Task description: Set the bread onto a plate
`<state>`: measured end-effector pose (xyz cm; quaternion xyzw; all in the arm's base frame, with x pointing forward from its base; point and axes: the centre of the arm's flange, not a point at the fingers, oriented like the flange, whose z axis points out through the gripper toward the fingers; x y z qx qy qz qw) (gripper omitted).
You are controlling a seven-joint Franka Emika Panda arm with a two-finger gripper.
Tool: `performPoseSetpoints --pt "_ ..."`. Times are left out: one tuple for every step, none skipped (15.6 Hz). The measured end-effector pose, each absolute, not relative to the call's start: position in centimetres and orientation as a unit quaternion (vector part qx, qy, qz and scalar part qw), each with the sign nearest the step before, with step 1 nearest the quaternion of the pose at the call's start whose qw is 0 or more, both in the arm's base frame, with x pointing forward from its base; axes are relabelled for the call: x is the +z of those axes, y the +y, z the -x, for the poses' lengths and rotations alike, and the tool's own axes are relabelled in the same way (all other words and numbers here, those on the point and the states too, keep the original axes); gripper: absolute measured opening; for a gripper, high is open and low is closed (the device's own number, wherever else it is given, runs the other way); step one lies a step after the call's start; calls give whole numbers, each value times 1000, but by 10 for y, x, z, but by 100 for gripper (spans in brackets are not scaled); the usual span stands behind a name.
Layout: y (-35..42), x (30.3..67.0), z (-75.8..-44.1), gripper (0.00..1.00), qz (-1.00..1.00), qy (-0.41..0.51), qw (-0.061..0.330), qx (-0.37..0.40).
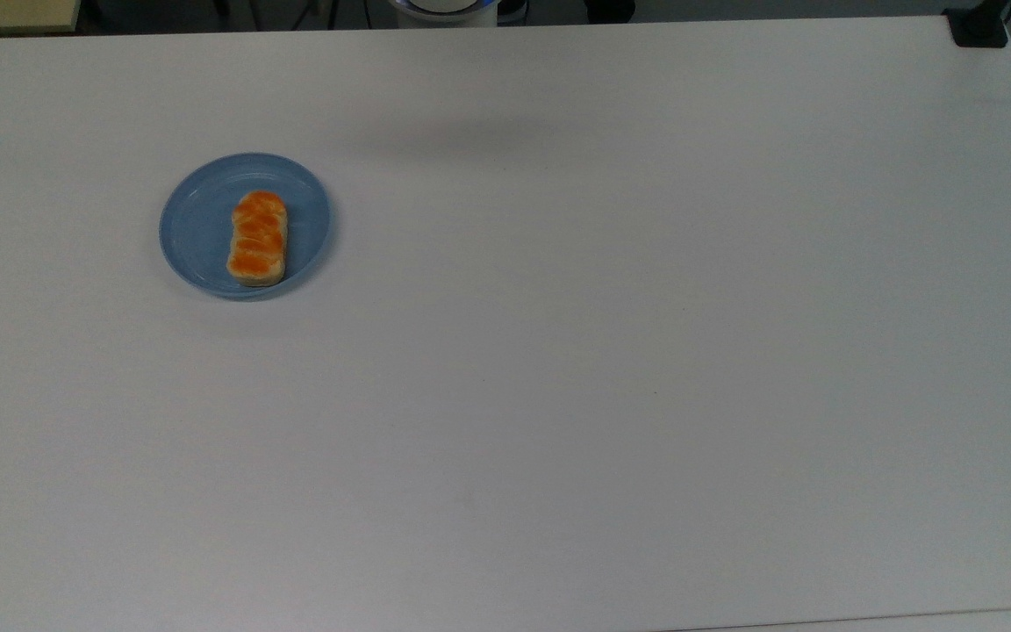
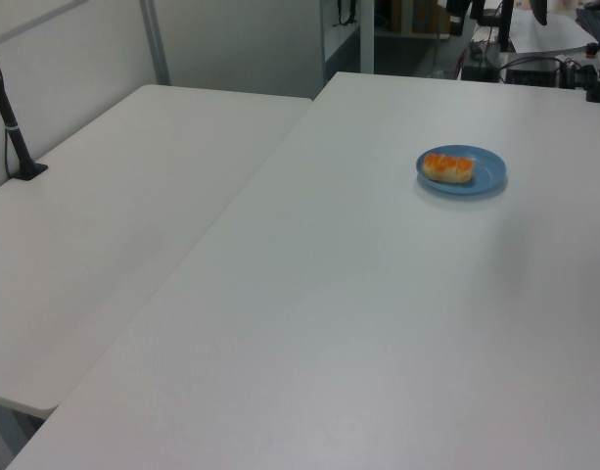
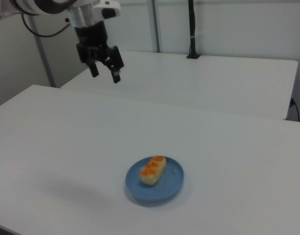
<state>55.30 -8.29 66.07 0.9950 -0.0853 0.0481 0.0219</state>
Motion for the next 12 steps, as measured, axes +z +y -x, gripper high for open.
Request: performPoseSetpoints --pt "-67 662 -554 100 -995 -79 19 49" --pt "-52 661 -556 100 -995 -86 17 49" --pt "-39 660 -558 100 -994 -94 16 48" --pt "-28 657 -560 100 -994 -96 15 46" --pt "-23 655 -561 100 -995 -91 15 45" --pt "-21 653 -562 100 -996 -79 16 44" --pt "-22 652 -563 100 -997 -60 17 42" --pt "-24 651 -563 100 -998 -42 18 41" --pt "-27 651 -563 100 -999 -30 19 41" --pt "-30 651 -563 100 -999 -19 20 40" --pt "-32 651 -563 100 -999 -5 20 40" --pt "-33 651 -563 100 -999 6 21 39"
